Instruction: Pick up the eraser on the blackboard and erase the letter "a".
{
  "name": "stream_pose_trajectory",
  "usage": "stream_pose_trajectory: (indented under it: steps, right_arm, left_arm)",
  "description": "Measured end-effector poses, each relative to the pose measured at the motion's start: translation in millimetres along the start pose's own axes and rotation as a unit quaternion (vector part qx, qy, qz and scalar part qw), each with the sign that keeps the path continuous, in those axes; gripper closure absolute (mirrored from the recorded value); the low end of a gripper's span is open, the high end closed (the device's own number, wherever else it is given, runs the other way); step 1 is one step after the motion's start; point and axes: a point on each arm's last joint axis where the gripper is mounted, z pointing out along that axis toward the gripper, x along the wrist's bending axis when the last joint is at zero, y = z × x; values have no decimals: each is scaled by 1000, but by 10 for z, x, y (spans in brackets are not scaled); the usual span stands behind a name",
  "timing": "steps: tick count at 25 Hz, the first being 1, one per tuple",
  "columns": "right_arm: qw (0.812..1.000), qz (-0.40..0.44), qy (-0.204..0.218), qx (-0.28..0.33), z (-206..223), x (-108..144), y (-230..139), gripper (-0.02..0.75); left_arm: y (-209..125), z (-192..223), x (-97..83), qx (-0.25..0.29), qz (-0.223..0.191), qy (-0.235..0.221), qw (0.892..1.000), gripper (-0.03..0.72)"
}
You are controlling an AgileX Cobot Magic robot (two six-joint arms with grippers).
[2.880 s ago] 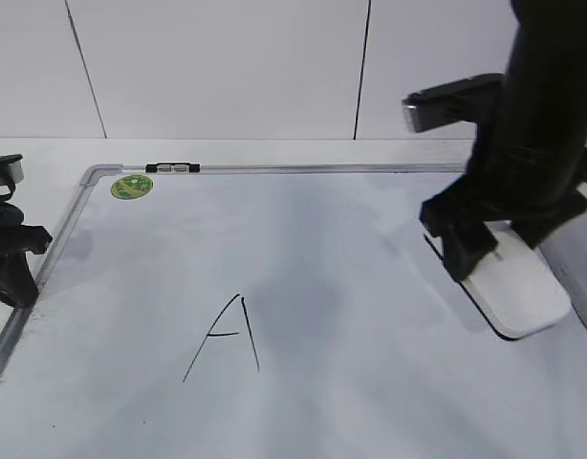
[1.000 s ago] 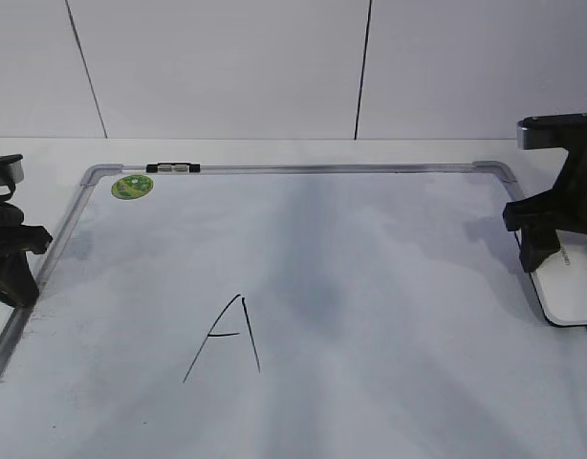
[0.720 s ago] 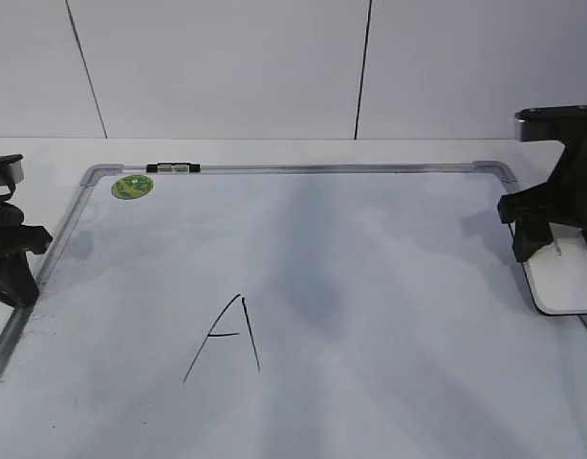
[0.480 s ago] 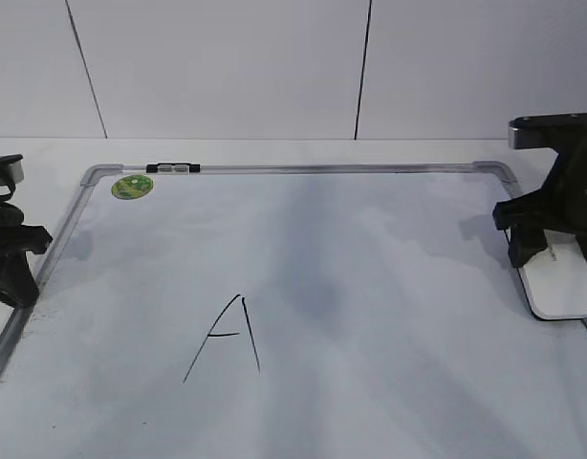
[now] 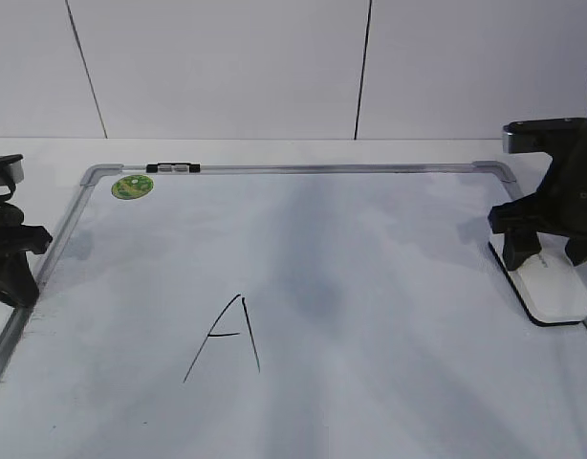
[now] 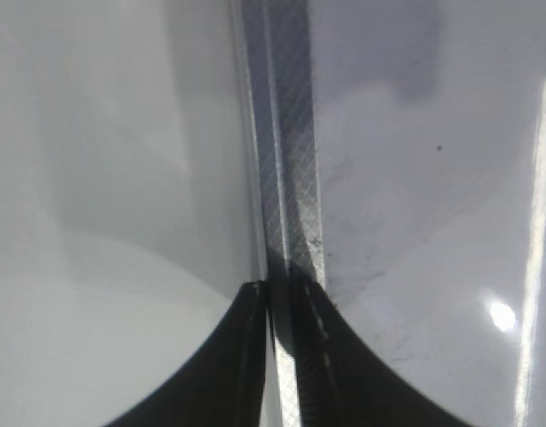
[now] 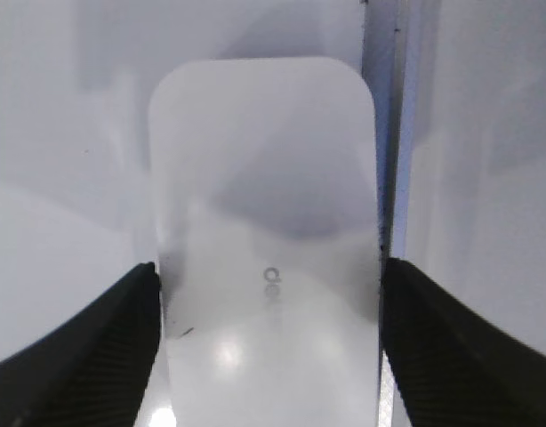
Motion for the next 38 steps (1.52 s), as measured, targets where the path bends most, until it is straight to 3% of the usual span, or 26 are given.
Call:
stream_pose_trajectory:
  steps: [7,14,24,27,34,38]
  right_arm:
    - [1000,2,-3,6,-84,-8,51,123]
    - [1000,3,-10,4,-560,-59,176,125]
    - [999,-7,9,-45,-1354,-130,-221,141]
    - [999,-8,12,-48,-1456,-148,-438,144]
    - [999,-9,14,-41,-1489,-182,-973,144]
    - [998,-7,21,-56,-1564,-197,-1248,144]
  left_arm:
    - [0,0,0,0,0,0,1000,615]
    - [0,0,0,0,0,0,1000,615]
    - [0,0,0,0,1,0,1000,605]
    - [0,0,0,0,1,0,1000,564]
    - [-2,-66,-10,-9,6,3,1000,364]
    - [-17,-255,-54,-33,14,5,999,333]
